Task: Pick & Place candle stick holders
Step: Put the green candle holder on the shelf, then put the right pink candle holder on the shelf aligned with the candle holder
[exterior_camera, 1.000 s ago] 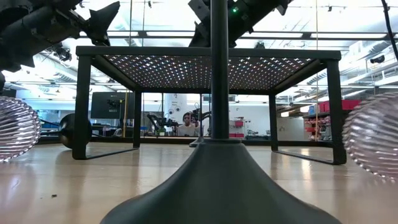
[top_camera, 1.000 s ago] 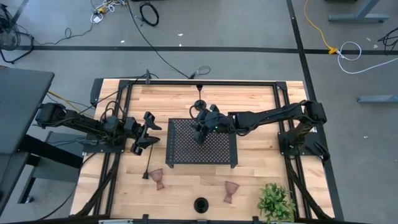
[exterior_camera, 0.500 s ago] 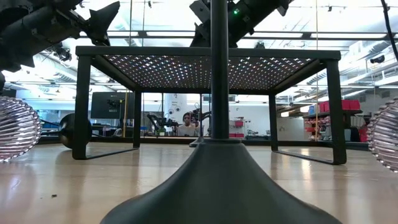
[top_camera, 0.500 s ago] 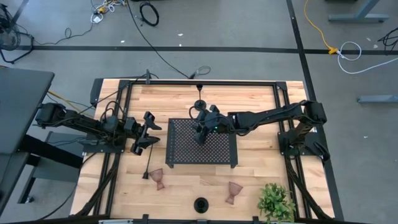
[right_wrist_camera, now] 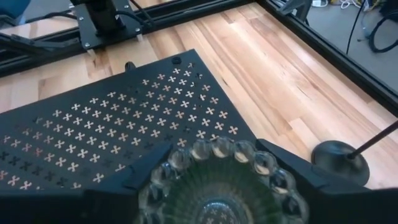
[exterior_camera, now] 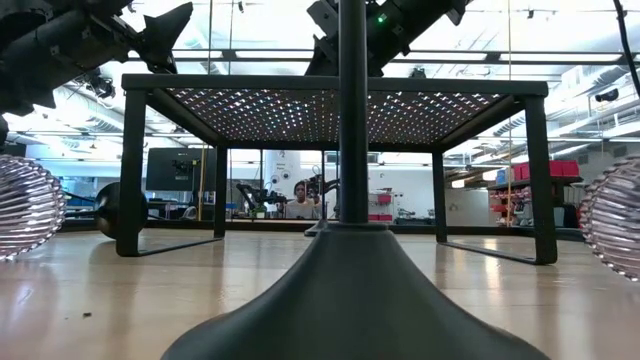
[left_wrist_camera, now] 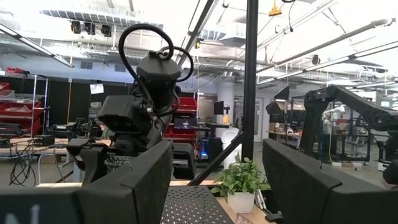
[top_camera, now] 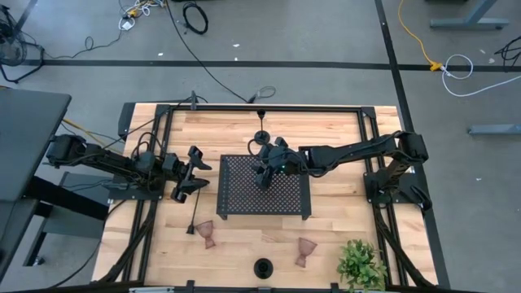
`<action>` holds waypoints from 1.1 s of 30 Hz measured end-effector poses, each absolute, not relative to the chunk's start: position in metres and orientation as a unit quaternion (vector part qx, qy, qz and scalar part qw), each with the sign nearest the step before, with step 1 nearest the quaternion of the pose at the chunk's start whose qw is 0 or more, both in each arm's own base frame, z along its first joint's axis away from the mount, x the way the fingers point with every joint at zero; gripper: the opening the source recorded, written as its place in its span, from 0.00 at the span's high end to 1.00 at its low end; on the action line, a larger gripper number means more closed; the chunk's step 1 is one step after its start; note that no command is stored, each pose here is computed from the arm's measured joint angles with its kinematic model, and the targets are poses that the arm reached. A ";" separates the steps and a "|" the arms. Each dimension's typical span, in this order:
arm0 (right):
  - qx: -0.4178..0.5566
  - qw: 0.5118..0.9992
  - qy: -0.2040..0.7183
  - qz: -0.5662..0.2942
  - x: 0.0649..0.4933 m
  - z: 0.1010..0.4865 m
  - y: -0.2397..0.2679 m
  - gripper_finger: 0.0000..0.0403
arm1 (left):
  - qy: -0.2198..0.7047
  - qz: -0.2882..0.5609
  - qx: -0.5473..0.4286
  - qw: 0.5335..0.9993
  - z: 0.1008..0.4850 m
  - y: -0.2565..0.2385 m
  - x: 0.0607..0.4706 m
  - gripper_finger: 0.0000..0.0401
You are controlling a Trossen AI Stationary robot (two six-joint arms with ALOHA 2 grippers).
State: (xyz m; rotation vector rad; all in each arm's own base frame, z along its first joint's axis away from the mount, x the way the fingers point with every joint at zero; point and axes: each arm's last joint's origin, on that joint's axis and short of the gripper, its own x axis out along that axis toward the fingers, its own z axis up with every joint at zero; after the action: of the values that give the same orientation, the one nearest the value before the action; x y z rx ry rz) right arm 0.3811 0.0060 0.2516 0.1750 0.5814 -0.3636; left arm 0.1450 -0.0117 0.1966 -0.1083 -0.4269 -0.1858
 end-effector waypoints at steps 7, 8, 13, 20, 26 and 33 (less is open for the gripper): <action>0.073 0.940 0.284 -0.174 0.379 0.255 0.006 0.46 | -0.212 -0.092 -0.054 0.972 0.197 -0.012 0.145 0.38; 0.073 0.941 0.280 -0.174 0.378 0.258 0.006 0.45 | -0.212 -0.092 -0.054 0.972 0.197 -0.012 0.145 0.38; 0.076 0.946 0.265 -0.173 0.372 0.271 0.006 0.42 | -0.212 -0.092 -0.054 0.971 0.197 -0.012 0.145 0.38; 0.064 0.949 0.256 -0.173 0.364 0.284 0.005 0.37 | -0.212 -0.092 -0.054 0.972 0.197 -0.012 0.145 0.38; 0.058 0.953 0.237 -0.177 0.358 0.297 0.004 0.36 | -0.215 -0.092 -0.054 0.971 0.197 -0.012 0.145 0.38; 0.052 0.959 0.232 -0.153 0.350 0.307 0.005 0.36 | -0.217 -0.092 -0.054 0.970 0.198 -0.012 0.145 0.38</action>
State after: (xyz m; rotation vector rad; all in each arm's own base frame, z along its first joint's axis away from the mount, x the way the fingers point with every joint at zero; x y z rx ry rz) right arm 0.3500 0.0054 0.3073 0.1058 0.4709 -0.3110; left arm 0.1445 -0.0117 0.1977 -0.1082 -0.4390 -0.1865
